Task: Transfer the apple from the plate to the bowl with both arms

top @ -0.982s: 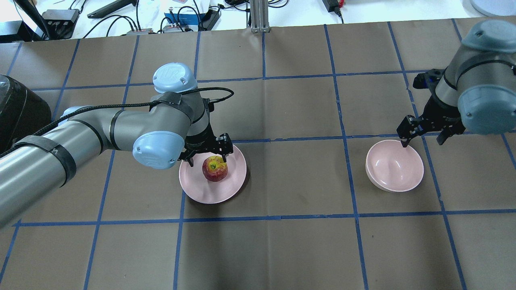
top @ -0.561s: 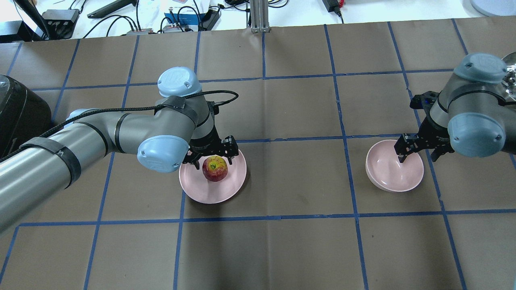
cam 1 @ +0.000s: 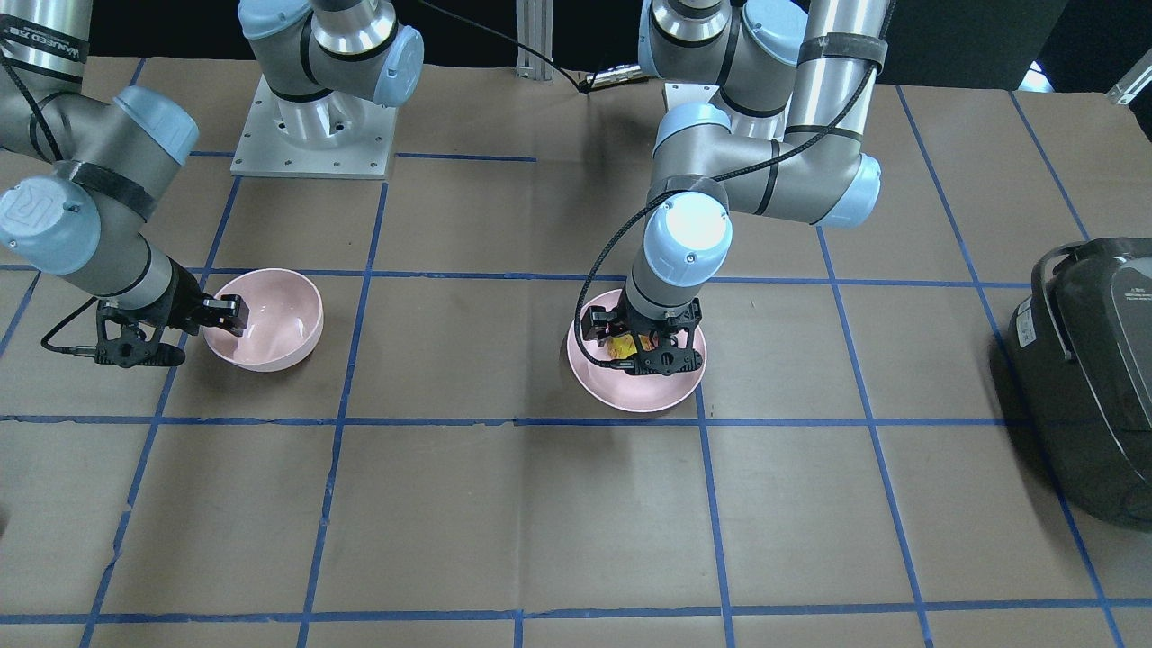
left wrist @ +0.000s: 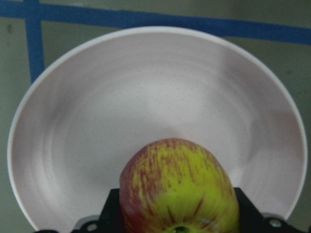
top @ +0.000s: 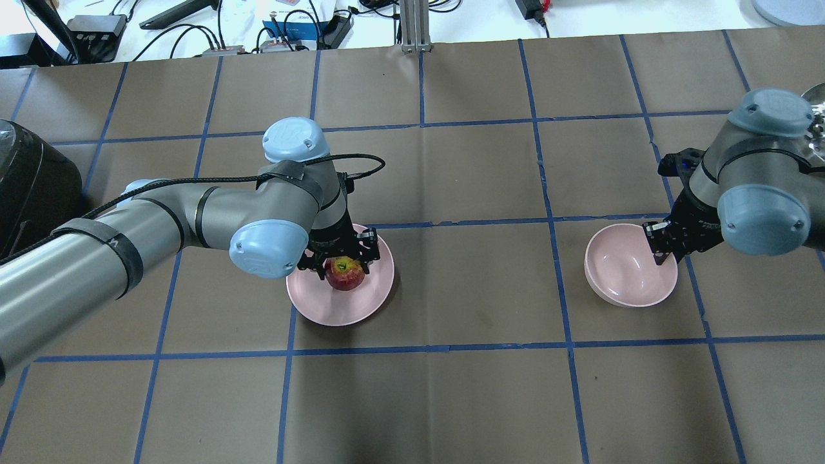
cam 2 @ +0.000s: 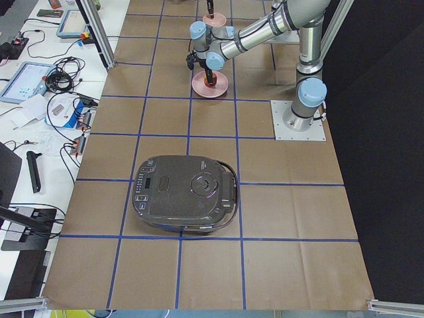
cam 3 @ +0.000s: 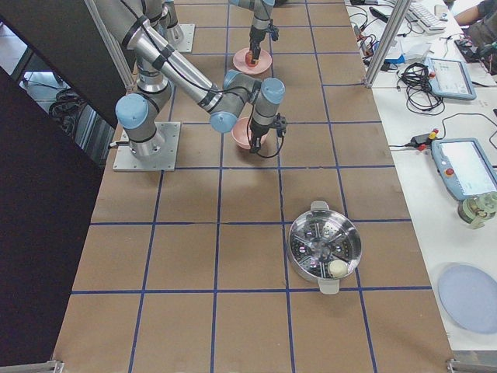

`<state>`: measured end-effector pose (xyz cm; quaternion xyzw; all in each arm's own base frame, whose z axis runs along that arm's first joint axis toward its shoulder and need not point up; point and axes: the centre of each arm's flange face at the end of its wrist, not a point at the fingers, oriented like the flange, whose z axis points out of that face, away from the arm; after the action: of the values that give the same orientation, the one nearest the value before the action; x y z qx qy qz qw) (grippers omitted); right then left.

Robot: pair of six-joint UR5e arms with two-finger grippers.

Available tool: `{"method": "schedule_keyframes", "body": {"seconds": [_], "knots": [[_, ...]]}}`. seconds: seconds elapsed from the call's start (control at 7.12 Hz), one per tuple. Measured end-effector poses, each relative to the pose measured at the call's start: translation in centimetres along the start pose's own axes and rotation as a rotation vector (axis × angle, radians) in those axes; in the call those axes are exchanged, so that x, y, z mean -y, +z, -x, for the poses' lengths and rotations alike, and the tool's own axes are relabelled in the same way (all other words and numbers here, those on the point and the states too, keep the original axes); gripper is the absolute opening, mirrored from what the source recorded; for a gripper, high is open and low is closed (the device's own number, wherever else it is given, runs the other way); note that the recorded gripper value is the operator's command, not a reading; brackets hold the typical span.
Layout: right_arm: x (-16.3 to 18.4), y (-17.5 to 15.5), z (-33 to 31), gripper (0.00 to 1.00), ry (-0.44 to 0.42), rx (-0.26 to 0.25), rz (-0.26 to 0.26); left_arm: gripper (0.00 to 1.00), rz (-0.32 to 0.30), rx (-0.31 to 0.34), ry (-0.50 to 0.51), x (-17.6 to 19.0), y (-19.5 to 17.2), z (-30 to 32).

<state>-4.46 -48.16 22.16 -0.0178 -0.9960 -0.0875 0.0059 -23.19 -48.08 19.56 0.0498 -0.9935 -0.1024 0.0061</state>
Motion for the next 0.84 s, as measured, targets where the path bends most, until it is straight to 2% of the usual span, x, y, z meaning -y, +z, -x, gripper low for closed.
{"method": "schedule_keyframes", "body": {"seconds": [0.28, 0.56, 0.84], "knots": [[0.9, -1.9, 1.5, 0.03, 0.053, 0.04, -0.027, 0.34, -0.046, 0.002, 0.014, -0.3, -2.2, -0.5], [2.0, -5.0, 6.7, 0.04, 0.096, 0.076, -0.03, 0.34, -0.103, 0.017, 0.025, -2.8, -8.8, -0.6], [1.7, -6.0, 13.9, 0.04, 0.128, 0.119, -0.025, 0.34, -0.087, 0.025, 0.012, -5.8, -15.9, -0.4]]}}
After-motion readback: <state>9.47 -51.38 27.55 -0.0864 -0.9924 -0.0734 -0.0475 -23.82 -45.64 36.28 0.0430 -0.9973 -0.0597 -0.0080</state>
